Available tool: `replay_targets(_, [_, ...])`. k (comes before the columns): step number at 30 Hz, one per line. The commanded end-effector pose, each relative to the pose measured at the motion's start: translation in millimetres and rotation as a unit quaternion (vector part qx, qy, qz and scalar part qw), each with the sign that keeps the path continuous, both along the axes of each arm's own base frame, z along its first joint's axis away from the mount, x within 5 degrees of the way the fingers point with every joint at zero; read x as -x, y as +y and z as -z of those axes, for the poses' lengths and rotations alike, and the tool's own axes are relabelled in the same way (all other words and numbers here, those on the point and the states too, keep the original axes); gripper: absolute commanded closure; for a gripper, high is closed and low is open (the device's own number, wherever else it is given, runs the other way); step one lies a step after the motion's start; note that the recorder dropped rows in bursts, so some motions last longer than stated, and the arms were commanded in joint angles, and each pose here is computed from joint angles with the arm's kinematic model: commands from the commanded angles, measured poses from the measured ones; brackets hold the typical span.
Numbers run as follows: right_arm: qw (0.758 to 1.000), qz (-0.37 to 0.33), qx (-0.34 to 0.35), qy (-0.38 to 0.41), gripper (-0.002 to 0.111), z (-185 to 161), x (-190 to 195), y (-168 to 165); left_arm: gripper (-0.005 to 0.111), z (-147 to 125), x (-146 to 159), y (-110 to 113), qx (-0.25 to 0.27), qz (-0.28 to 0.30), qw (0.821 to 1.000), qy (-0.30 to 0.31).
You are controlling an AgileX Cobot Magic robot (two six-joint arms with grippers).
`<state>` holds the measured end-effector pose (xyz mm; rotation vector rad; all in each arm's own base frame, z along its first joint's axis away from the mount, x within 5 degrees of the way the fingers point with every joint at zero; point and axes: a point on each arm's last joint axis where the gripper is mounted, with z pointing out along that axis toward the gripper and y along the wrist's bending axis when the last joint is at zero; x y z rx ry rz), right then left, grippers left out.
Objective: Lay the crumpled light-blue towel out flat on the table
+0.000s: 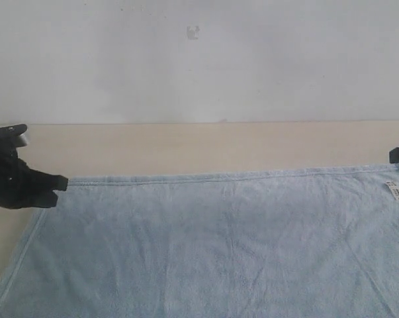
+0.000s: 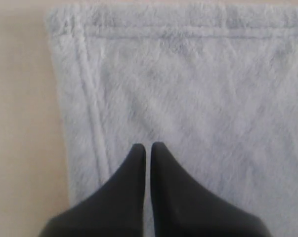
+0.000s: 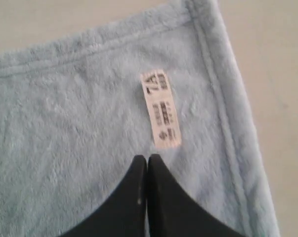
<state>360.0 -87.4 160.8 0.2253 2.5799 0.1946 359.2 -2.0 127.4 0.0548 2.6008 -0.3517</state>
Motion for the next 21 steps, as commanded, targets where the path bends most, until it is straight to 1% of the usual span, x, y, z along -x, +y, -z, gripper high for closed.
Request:
replay_targets(1, [0.999,-0.031,-0.020,0.012,0.108,10.1,-34.2,-5.0,0.103,-0.2,-29.1,-8.4,0.047,0.013,0.999,0.001])
replay_targets(4, [0.999,-0.030,-0.021,0.017,0.108,21.6,-44.3,-8.2,0.103,9.3,-37.8,-6.4,0.032,0.001,0.999,-0.005])
replay_targets(8, [0.999,-0.027,-0.015,0.017,0.108,32.0,-50.0,-11.2,0.103,23.7,-42.3,0.7,-0.011,-0.003,1.000,-0.010])
replay_targets(10, [0.999,-0.027,-0.010,0.018,0.108,36.1,-50.8,-12.3,0.103,26.8,-44.4,4.0,-0.026,-0.013,0.999,-0.018])
replay_targets(15, [1.000,-0.020,0.006,0.003,0.108,36.1,-53.4,-15.3,0.103,37.0,-50.0,13.0,-0.067,-0.040,0.996,-0.037])
replay_targets(18, [1.000,-0.020,0.019,-0.006,0.108,36.1,-55.1,-17.3,0.103,45.6,-54.6,16.0,-0.083,-0.035,0.995,-0.037])
replay_targets(21, [0.999,-0.025,0.032,-0.015,0.108,35.4,-56.3,-18.8,0.103,51.8,-65.4,15.7,-0.082,-0.027,0.996,-0.039])
